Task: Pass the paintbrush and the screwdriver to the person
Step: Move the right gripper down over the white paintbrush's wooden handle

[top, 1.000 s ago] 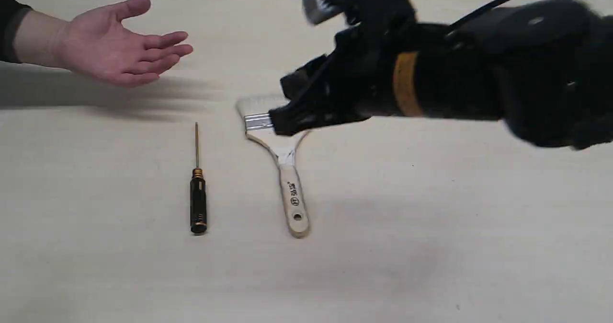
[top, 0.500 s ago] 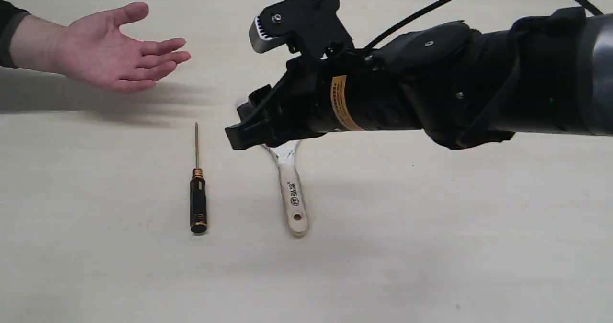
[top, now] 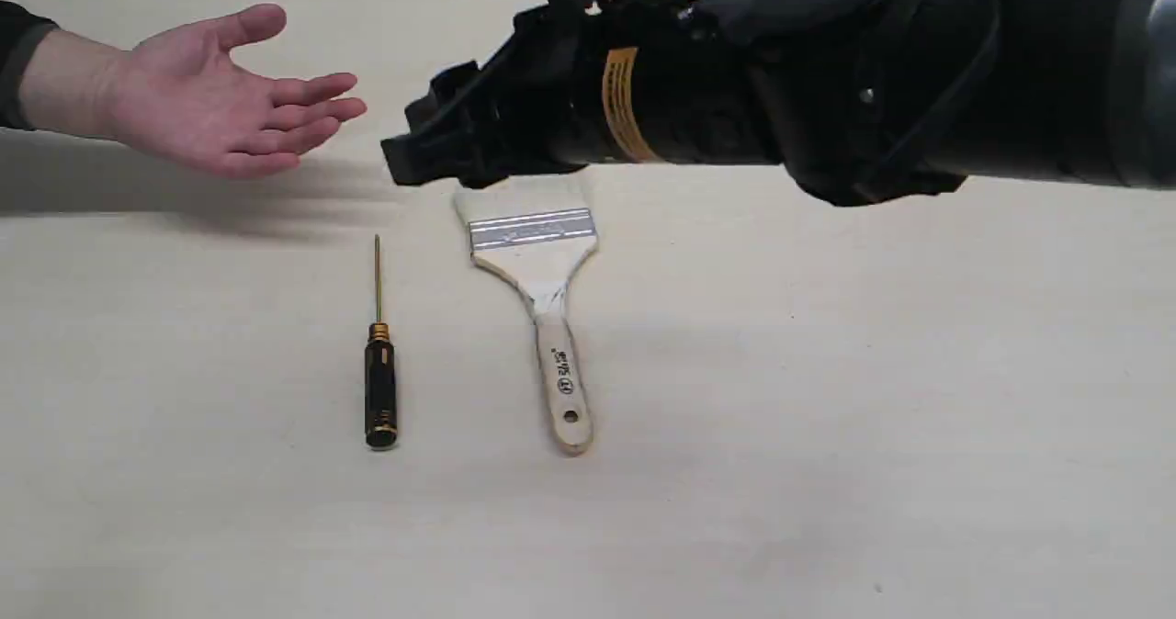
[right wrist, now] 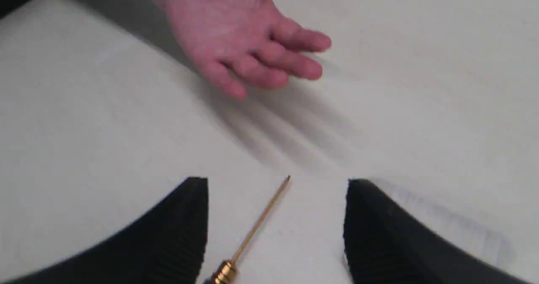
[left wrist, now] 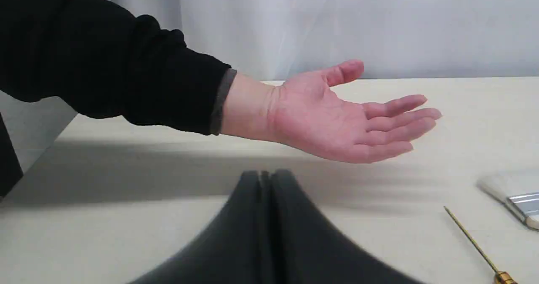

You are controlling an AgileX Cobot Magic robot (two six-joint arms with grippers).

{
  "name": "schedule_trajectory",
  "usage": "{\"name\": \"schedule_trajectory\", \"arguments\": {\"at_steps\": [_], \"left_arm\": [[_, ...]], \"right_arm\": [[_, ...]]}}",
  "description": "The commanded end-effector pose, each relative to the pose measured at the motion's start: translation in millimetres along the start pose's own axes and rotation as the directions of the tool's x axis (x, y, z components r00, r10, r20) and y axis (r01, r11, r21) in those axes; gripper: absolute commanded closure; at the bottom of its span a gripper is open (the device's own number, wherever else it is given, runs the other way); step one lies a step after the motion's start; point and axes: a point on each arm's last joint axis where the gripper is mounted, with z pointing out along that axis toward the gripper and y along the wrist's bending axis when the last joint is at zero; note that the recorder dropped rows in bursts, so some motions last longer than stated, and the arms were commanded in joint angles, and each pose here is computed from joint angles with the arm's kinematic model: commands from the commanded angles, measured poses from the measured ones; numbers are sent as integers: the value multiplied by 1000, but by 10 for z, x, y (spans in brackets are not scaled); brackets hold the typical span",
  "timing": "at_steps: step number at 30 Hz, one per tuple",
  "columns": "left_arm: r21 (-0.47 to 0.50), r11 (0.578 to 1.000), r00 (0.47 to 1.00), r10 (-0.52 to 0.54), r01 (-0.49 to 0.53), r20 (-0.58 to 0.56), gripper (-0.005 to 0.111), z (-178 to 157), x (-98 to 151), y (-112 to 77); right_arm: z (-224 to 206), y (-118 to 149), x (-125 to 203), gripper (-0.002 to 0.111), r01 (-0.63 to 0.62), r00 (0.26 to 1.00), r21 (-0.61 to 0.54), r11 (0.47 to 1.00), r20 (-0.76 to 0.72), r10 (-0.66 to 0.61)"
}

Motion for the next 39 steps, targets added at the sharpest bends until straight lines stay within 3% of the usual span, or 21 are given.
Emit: {"name": "schedule_trajectory", "arguments": {"at_steps": [1,6,9,13,16,23,27,30,36,38,39], "left_arm": [[9,1000,1000,-1,1,7,107,0,0,-5],[9,1000,1000,-4,4,4,107,0,2,-6],[9,1000,1000,-4,4,6,107,0,1,-6],[9,1000,1000,-4,4,6,107,0,1,-6],[9,1000,1000,-4,4,6,107,0,1,-6],[9,1000,1000,-4,4,6,107,0,1,-6],[9,1000,1000,-4,4,6,107,0,1,-6],[9,1000,1000,-4,4,6,107,0,1,-6],[9,1000,1000,-1,1,8,107,0,-2,-5],[9,1000,1000,-1,1,8,107,0,-2,-5],[9,1000,1000,-1,1,8,107,0,-2,-5]], "right_arm": [[-39,21,-149,56,-10,999,-3,1000,47,11],[-261,-95,-351,56,-80,990,-11,997,114,81],[-504,-236,-506,56,-197,966,-54,979,158,203],[-660,-349,-549,56,-202,967,-164,965,121,223],[-645,-388,-521,56,-203,969,-170,964,106,223],[-560,-470,-367,56,-10,995,-82,997,102,19],[-537,-508,-246,56,141,987,-18,990,83,-139],[-549,-549,-171,56,167,983,28,986,66,-169],[-636,-456,-93,56,394,914,167,904,34,-405],[-683,-336,-123,56,400,904,264,878,43,-425],[-709,-277,-132,56,326,931,310,893,61,-361]]}}
